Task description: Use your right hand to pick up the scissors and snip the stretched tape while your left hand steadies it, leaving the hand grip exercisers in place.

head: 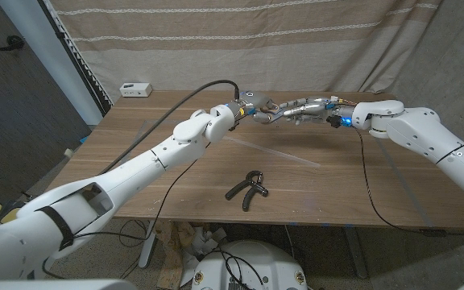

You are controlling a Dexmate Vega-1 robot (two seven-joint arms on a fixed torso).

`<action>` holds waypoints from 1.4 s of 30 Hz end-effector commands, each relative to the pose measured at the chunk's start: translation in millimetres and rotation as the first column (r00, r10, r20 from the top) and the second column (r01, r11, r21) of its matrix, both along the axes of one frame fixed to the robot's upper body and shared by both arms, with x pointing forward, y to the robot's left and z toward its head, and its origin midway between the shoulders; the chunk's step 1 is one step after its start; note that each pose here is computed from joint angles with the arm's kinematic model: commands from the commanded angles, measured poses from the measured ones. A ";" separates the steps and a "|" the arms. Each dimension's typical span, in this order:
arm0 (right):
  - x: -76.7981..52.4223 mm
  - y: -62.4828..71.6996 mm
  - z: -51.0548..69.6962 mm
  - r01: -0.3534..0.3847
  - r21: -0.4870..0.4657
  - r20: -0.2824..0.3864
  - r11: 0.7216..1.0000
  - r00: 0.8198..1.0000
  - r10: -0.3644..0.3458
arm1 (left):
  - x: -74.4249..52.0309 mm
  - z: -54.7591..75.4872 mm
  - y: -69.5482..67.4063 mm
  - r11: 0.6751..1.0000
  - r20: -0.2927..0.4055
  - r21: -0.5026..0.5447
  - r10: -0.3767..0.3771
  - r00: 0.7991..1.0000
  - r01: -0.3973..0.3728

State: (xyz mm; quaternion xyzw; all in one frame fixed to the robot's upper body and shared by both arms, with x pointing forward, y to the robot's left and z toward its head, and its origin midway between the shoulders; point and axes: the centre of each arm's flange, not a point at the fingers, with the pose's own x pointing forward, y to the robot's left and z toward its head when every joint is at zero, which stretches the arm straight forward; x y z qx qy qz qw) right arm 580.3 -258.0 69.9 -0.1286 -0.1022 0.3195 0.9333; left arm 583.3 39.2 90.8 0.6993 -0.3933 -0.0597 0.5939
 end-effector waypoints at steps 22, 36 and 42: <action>-2.3 -3.4 2.2 -0.028 0.045 0.004 0.999 1.000 0.028 | 7.5 2.1 5.1 1.000 -0.088 0.003 0.014 0.996 -0.014; -3.4 -3.9 5.4 -0.058 0.087 0.026 0.995 0.998 0.056 | 7.0 5.9 6.4 0.998 -0.071 0.063 0.023 0.997 -0.019; -3.2 -4.9 7.2 -0.062 0.084 0.045 0.995 0.997 0.058 | 6.0 5.8 8.6 0.997 -0.067 0.077 -0.013 0.998 0.018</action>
